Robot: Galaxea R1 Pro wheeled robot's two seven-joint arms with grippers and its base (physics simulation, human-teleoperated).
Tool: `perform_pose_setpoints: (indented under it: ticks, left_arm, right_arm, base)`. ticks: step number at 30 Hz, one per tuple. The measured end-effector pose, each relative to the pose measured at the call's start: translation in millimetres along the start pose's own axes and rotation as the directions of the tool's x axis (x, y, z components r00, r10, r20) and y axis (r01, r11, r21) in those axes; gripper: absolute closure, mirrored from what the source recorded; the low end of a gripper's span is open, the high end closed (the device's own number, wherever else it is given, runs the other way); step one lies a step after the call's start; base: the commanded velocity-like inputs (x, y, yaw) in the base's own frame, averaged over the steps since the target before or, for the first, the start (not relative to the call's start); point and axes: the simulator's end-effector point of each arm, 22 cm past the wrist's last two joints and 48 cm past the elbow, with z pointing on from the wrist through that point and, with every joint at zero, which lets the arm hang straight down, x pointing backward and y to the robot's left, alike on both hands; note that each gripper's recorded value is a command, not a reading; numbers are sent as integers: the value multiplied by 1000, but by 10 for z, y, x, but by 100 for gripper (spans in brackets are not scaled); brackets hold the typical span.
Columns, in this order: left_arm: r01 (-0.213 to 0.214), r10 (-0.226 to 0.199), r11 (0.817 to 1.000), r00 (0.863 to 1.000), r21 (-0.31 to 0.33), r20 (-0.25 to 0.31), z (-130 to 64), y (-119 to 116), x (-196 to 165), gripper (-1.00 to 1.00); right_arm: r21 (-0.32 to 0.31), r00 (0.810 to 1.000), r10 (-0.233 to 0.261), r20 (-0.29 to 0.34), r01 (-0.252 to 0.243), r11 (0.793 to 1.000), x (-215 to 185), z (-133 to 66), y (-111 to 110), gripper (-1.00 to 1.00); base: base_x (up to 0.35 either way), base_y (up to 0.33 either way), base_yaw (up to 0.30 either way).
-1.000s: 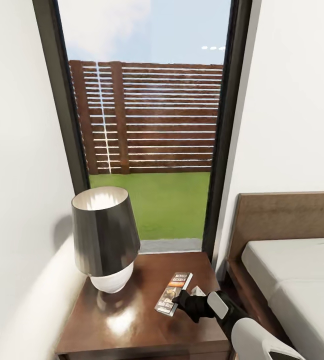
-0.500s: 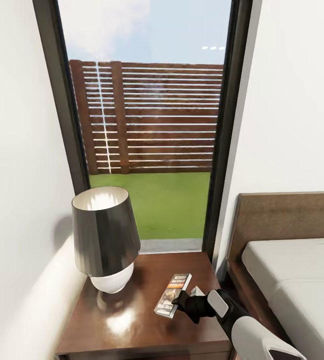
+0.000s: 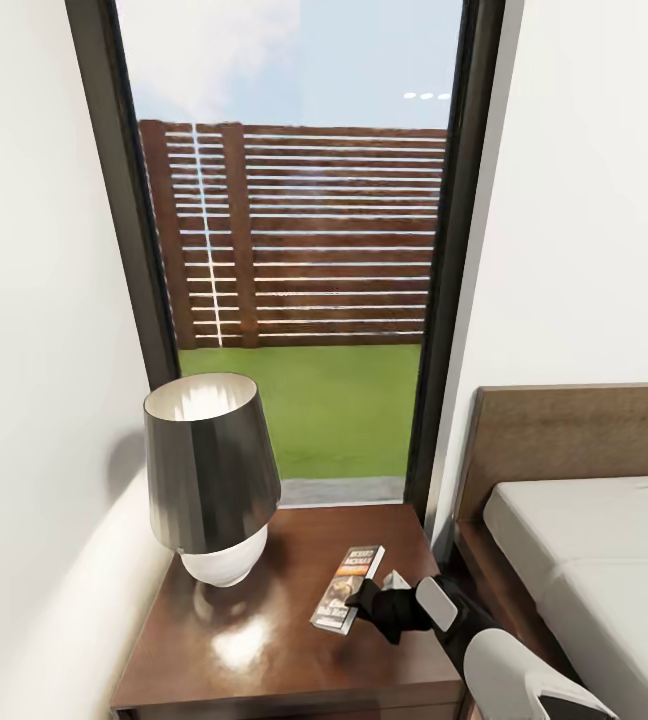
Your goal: In the bedroom, move the book from the bed onto either nightstand, and place the two sandals side by side next to the bed.
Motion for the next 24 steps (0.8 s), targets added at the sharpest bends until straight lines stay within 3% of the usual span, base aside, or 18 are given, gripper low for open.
perform_pose_setpoints:
  ticks: [24]
  left_arm:
    - [0, 0, 1000, 1000, 3, 0, 0, -25, -3, -100]
  right_arm:
    - [80, 1000, 0, 5, 0, 997, -66, -26, -130, 100]
  base:
    - [0, 0, 0]
